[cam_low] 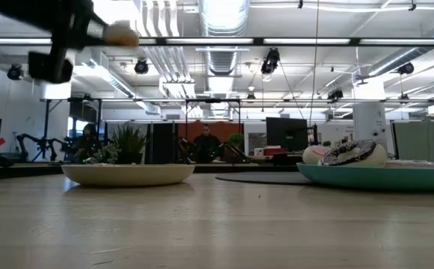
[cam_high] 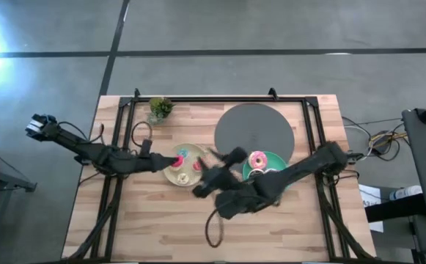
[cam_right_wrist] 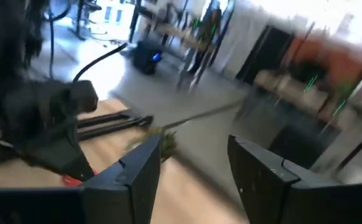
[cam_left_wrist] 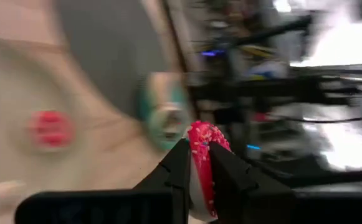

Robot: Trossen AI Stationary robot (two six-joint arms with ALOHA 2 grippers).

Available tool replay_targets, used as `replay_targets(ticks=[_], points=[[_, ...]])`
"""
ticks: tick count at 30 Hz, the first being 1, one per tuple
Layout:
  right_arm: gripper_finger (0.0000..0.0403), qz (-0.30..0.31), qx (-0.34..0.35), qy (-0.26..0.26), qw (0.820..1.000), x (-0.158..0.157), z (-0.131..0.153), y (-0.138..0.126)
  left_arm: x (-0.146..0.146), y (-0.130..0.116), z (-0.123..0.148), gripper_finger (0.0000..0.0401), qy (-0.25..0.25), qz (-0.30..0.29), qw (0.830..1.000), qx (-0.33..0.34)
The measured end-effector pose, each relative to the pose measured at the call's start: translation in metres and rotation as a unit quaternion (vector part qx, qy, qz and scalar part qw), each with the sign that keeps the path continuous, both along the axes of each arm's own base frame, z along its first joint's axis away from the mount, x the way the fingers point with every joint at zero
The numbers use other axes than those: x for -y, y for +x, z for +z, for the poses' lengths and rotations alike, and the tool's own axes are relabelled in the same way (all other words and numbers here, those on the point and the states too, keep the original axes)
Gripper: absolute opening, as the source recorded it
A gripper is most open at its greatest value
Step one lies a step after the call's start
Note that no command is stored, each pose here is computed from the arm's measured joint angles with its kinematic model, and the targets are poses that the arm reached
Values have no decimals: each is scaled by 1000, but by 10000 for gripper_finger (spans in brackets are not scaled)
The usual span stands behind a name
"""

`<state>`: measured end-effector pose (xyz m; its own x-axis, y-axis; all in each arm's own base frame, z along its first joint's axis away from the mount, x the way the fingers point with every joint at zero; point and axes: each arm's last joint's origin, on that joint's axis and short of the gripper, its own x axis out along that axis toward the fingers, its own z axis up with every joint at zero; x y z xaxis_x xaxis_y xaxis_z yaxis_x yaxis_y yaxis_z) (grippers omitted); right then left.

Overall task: Pick & Place donuts
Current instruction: Put the small red donut on the light brown plate

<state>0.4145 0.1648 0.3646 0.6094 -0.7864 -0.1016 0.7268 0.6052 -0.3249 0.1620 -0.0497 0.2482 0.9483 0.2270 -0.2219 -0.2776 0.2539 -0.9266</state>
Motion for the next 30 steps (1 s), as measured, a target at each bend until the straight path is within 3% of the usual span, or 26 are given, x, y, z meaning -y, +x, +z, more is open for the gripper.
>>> replay_targets(ticks=[3,6,10,20,24,30], points=[[175,-5,56,105,993,14,10,-29,-2,-2,-16,24,10,15,997,-72],[174,-18,69,160,985,25,12,-45,-6,1,-29,24,30,36,990,-130],[174,-16,58,158,986,25,11,-46,-14,13,-44,33,52,41,981,-185],[175,-13,41,156,987,26,6,-42,-39,48,-79,105,37,42,965,-258],[171,-11,36,153,987,26,6,-43,-44,53,-91,110,20,9,956,-293],[169,-15,17,145,989,28,4,-46,-44,52,-86,110,19,-2,959,-282]])
